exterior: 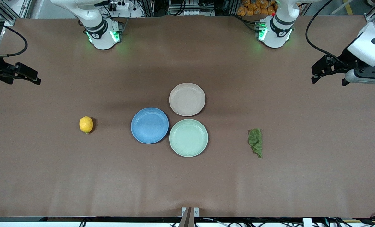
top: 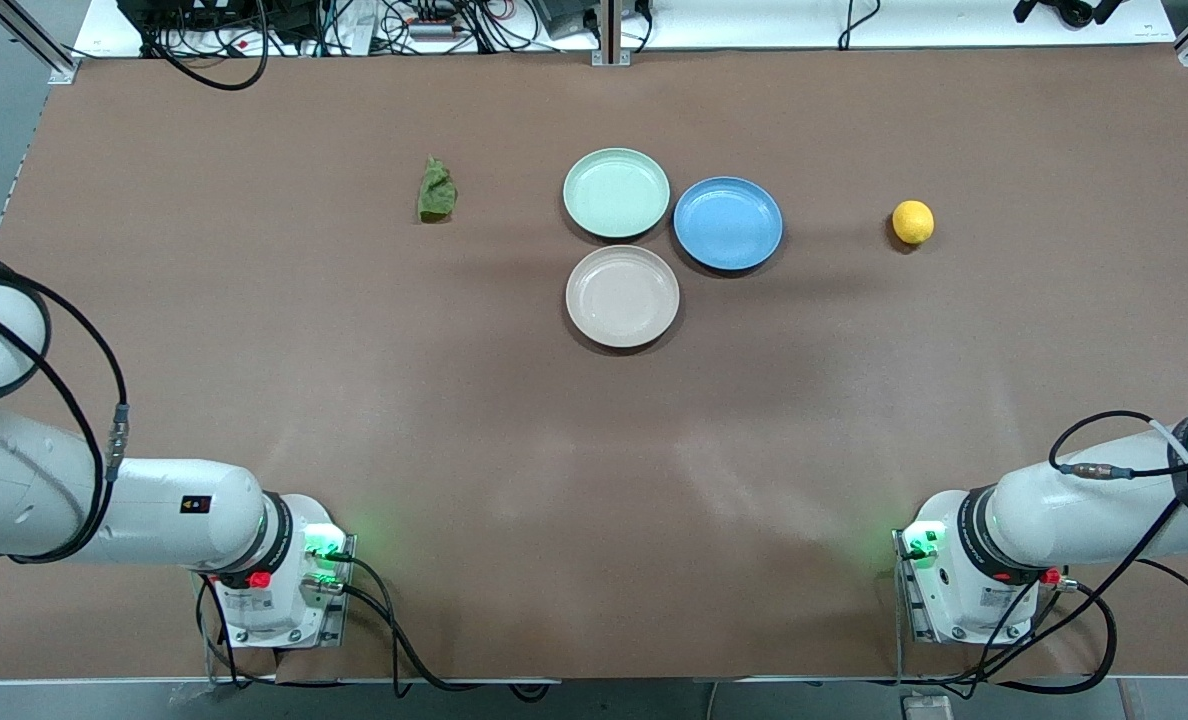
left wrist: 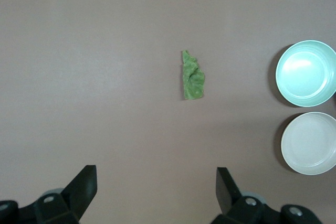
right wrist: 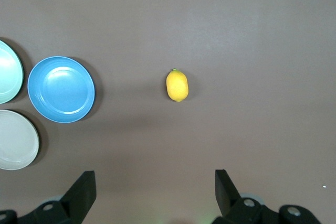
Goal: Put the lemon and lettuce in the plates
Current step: 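Reach the left gripper toward the lettuce while the right gripper reaches the lemon, then grasp the lettuce with the left gripper while the right gripper grasps the lemon, then carry the lemon to the blue plate while the left gripper carries lettuce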
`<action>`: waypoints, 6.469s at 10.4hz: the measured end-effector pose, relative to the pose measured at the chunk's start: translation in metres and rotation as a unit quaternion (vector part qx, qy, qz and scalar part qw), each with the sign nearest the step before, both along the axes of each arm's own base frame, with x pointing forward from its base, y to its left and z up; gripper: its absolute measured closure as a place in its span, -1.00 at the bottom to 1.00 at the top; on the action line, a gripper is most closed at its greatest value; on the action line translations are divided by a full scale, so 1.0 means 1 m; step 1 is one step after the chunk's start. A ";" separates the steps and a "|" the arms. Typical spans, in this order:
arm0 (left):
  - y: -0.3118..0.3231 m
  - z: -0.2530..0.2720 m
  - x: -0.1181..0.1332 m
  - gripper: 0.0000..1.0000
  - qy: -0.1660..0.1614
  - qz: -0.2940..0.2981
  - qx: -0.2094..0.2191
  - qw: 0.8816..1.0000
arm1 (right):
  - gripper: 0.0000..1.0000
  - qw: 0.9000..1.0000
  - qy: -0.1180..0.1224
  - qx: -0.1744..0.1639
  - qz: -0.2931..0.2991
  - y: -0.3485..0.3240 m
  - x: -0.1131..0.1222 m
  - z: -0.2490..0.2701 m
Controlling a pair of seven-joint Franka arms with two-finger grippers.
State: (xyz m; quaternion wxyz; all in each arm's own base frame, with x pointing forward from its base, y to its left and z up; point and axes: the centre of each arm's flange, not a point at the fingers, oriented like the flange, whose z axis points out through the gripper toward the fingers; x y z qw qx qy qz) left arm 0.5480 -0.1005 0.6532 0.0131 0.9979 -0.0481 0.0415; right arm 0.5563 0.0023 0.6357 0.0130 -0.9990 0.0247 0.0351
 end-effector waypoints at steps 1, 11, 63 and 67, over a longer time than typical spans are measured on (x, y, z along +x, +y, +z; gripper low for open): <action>0.000 0.000 0.000 -1.00 0.000 0.000 0.000 1.000 | -1.00 1.000 0.000 0.000 0.000 0.000 0.000 0.000; 0.002 -0.046 0.022 -1.00 0.045 0.002 0.002 0.999 | -1.00 1.000 0.000 0.000 -0.001 -0.001 0.000 0.000; -0.300 -0.399 0.016 0.92 0.090 0.121 0.014 0.988 | -0.21 0.998 -0.050 0.026 -0.029 0.129 0.038 -0.385; -0.367 -0.396 -0.040 0.92 0.103 0.139 0.014 0.985 | -0.21 0.996 -0.051 0.051 -0.053 0.201 0.027 -0.371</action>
